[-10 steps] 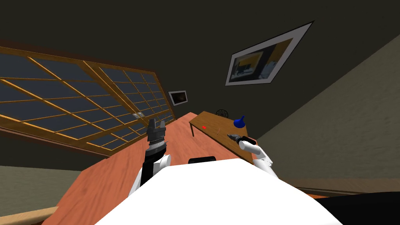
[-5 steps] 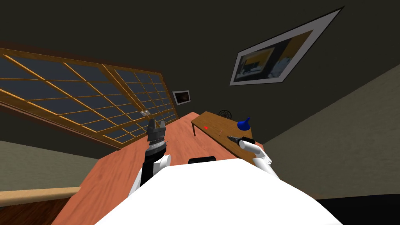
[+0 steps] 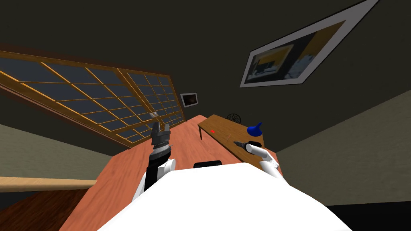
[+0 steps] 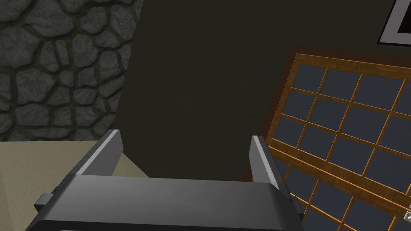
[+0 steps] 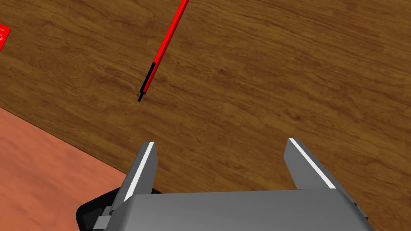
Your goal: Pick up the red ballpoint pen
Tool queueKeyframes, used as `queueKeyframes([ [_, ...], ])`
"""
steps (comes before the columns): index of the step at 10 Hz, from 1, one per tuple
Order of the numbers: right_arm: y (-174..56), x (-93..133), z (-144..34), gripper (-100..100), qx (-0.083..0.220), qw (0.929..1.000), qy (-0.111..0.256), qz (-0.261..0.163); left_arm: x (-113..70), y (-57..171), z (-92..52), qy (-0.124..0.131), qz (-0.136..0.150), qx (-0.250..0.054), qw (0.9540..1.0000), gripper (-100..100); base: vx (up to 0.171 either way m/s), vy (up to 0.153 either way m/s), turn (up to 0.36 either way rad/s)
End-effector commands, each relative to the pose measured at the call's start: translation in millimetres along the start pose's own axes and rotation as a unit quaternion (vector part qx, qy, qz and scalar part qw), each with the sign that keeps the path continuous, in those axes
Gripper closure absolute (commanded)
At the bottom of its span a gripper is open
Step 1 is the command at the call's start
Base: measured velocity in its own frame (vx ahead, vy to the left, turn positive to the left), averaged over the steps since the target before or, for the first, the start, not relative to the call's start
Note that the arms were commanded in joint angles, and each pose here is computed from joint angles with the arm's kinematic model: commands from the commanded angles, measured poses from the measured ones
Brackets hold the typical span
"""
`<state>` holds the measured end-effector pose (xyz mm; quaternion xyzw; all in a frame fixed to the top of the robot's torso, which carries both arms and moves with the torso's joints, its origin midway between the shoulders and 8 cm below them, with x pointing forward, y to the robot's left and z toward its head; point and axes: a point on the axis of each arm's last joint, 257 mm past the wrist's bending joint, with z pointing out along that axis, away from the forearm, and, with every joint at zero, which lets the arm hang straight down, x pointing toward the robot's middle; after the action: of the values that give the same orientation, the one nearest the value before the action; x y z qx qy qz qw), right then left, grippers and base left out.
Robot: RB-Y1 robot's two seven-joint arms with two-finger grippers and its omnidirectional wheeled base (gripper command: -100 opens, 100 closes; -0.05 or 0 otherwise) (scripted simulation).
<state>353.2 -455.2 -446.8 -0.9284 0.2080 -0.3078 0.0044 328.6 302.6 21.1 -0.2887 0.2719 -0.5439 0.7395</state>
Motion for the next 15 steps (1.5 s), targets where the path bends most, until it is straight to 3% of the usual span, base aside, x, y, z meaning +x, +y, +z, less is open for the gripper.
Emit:
queueKeyframes([
  [1,-0.2,-8.4,3.7,-100,0.000,0.9995,-0.019,0.027,0.0,0.0,0.0,0.000,0.000,0.000,1.0000,0,0.018,-0.021,0.129],
  [2,-0.2,-8.4,3.7,-100,0.000,0.9992,-0.019,0.035,0.0,0.0,0.0,0.000,0.000,0.000,1.0000,0,0.009,-0.012,-0.009],
  [3,3.3,-23.1,7.7,-100,-0.003,0.9971,-0.050,0.058,-0.1,0.0,0.0,0.000,0.000,0.000,1.0000,0,0.020,-0.011,0.232],
  [5,3.3,-23.1,7.7,-100,-0.003,0.9958,-0.050,0.076,-0.1,0.0,0.0,0.000,0.000,0.000,1.0000,0,0.016,-0.014,0.043],
  [6,6.7,-36.8,10.5,-100,-0.008,0.9917,-0.080,0.100,-0.1,0.0,-0.1,0.000,0.000,0.000,1.0000,0,0.015,-0.011,0.210],
  [7,6.7,-36.8,10.5,-100,-0.009,0.9903,-0.080,0.114,0.0,0.0,0.0,0.000,0.000,0.000,1.0000,0,0.025,-0.020,0.119],
  [10,13.3,-61.0,13.1,-100,-0.023,0.9772,-0.133,0.164,-0.1,0.0,0.0,0.000,0.000,0.000,1.0000,0,0.036,-0.018,0.157],
  [12,13.3,-61.0,13.1,-100,-0.026,0.9738,-0.132,0.183,-0.1,0.0,-0.1,0.000,0.000,0.000,1.0000,0,0.018,-0.016,0.053],
  [15,20.4,-81.0,12.8,-100,-0.047,0.9565,-0.175,0.229,-0.1,0.0,-0.1,0.000,0.000,0.000,1.0000,0,0.026,-0.016,0.154],
])
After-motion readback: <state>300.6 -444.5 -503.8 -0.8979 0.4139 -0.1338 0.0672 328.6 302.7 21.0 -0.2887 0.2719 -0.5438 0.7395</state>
